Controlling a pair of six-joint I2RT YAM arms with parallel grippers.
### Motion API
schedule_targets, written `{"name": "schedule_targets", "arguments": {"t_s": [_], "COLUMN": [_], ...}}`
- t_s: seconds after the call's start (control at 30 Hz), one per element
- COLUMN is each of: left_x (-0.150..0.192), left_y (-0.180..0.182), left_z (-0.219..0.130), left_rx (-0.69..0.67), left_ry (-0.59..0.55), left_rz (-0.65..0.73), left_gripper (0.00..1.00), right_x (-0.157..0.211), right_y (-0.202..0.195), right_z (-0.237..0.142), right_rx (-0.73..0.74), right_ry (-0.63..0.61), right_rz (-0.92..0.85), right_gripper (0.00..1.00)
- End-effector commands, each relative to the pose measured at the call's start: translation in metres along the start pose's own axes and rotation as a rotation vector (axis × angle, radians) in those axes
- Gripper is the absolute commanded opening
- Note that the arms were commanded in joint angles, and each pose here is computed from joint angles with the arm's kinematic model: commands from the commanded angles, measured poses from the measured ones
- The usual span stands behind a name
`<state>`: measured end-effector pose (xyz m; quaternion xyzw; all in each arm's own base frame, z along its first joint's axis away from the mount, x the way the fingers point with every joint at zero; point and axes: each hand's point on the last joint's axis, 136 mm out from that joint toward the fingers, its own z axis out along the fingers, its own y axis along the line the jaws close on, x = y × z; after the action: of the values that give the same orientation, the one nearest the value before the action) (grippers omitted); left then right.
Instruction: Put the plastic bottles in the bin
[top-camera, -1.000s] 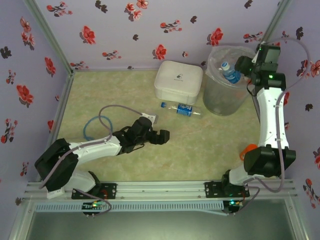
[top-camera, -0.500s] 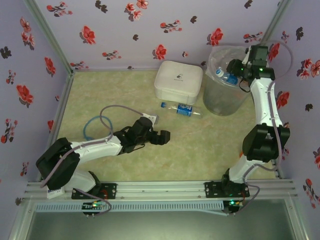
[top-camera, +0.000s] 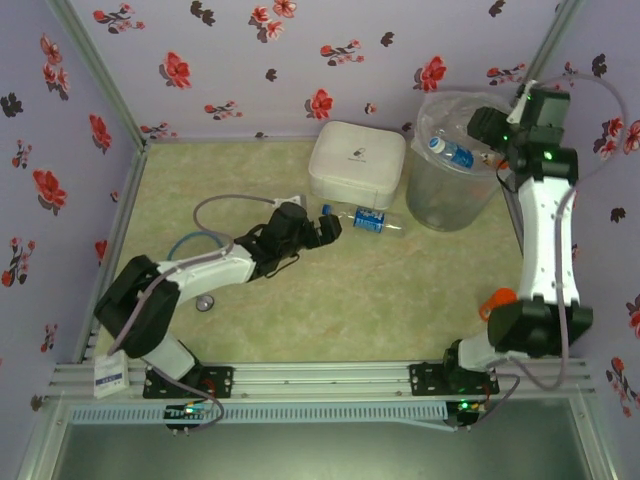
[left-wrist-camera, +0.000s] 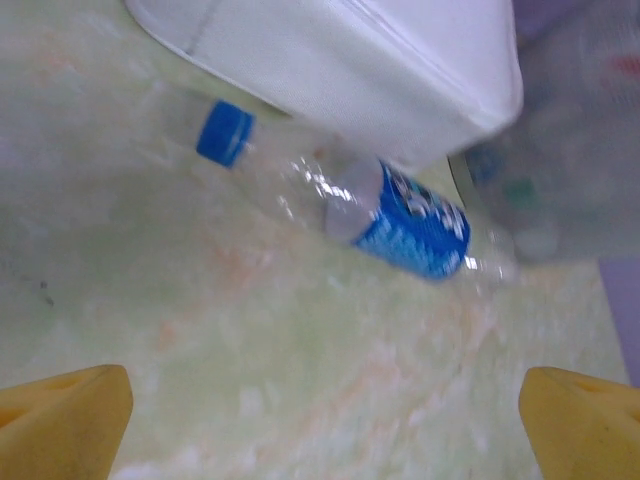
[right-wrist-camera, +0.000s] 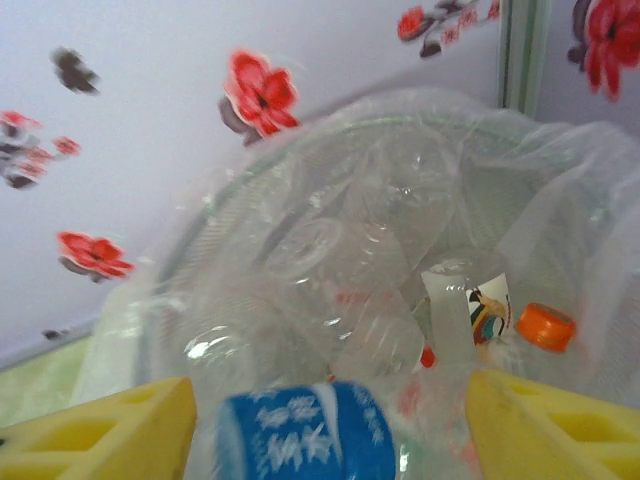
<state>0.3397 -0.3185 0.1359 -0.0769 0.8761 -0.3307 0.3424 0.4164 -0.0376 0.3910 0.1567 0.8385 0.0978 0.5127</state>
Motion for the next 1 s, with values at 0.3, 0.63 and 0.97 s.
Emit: {"name": "schedule_targets", "arguments": {"t_s": [0.3,0.63,0.97], "left_x": [-0.038,-0.02,-0.028], "left_y": [0.005,0.023,0.018], "left_z": [0.097,0.136,0.136], "left_rx": [0.055,0.032,0.086], "left_ry": [-0.125,-0.112,-0.142], "left_rz": [-0.505,-0.625,-0.622], "left_gripper": [0.91,0.79,0.39], "right_x": [0.042,0.074,0.081], "right_y": [0.011,0.021,0.023], "right_z": [-0.074,-0.09,-0.102], "right_rx": [-0.099,-0.189,-0.208], "right_ry": [-0.029,0.007,0.009], "right_rz": [0.052,0.101,0.101], "right_gripper": [0.75,0.75,0.75]}}
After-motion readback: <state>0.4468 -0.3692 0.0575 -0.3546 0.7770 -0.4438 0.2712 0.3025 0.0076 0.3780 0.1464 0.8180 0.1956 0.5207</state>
